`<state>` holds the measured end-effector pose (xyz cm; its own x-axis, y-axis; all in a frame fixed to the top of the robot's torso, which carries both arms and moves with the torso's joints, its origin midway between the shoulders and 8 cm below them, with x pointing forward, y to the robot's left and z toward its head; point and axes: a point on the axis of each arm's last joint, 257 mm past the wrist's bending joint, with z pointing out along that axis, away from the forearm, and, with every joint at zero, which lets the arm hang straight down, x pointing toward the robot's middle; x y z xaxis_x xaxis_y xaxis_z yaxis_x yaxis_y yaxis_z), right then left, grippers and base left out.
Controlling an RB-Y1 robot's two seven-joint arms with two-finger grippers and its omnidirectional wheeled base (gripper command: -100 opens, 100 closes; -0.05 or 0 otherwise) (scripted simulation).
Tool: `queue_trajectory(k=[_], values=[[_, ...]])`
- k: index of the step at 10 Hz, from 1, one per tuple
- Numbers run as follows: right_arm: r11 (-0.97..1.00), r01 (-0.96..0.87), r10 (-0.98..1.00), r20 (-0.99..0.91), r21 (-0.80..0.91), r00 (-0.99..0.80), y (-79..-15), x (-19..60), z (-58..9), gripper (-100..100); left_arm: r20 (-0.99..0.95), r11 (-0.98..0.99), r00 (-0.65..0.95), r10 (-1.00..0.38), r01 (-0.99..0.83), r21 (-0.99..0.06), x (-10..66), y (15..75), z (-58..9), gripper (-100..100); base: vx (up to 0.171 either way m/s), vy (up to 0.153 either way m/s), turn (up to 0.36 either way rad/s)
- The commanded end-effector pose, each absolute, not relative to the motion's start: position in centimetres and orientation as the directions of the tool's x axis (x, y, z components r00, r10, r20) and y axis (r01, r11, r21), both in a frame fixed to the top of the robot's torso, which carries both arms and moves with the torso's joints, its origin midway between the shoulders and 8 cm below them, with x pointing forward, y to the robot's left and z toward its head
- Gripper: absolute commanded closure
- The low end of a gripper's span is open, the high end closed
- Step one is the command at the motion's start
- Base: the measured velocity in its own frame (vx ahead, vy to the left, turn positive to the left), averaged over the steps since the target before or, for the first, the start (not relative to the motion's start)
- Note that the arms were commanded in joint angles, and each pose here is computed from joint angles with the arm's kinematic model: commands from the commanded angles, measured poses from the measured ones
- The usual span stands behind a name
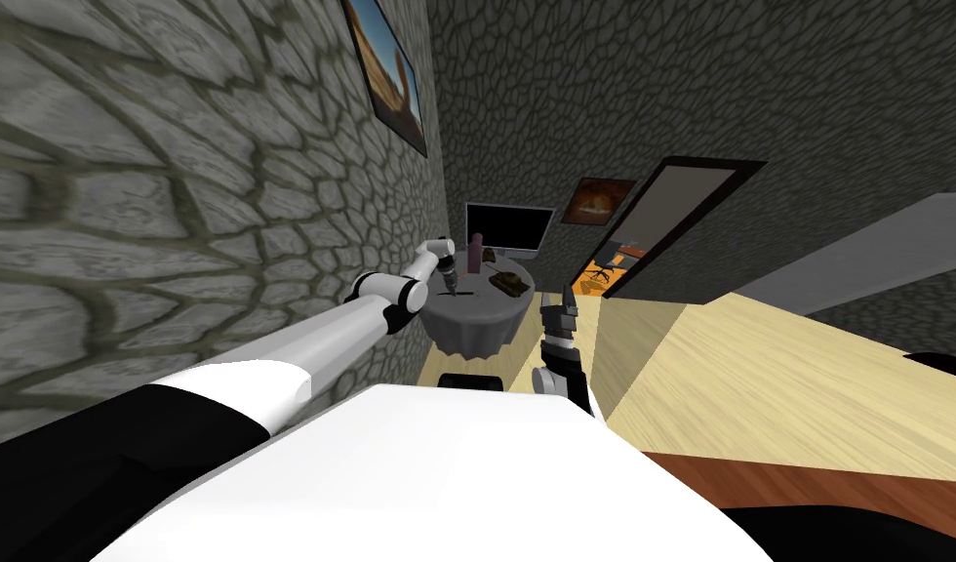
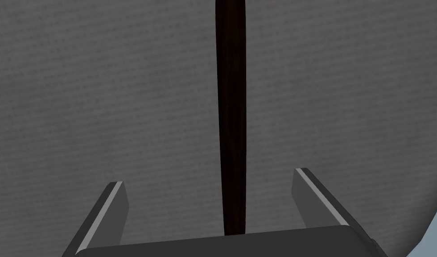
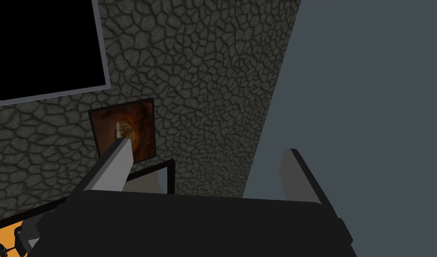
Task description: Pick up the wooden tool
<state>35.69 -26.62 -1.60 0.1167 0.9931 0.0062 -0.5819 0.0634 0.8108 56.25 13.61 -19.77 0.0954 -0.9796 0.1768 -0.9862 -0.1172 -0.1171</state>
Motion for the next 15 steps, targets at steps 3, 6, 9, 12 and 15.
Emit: queue_trajectory(k=[3,6,9,12,15], values=[[0.063,-0.582,0.993,0.006,0.811,0.117,-26.6,35.7,-1.6,0,0.169,-0.111,0.096,-0.981,-0.99,-0.082,55.3,13.6,-20.4,-100,0.01,-0.02,0.009],[0.063,-0.582,0.993,0.006,0.811,0.117,-26.6,35.7,-1.6,0,0.168,-0.113,0.099,-0.981,-0.991,-0.078,55.0,13.8,-22.5,-100,0.008,-0.008,-0.011],[0.063,-0.582,0.993,0.006,0.811,0.117,-26.6,35.7,-1.6,0,0.168,-0.113,0.098,-0.981,-0.99,-0.079,55.1,13.7,-22.3,100,0.003,-0.003,0.0],[0.063,-0.582,0.993,0.006,0.811,0.117,-26.6,35.7,-1.6,0,0.168,-0.113,0.098,-0.981,-0.99,-0.08,55.2,13.7,-22.3,100,0.0,0.0,0.0],[0.063,-0.582,0.993,0.006,0.811,0.117,-26.6,35.7,-1.6,0,0.168,-0.112,0.097,-0.981,-0.991,-0.077,55.1,13.7,-21.5,100,-0.002,0.003,0.004]])
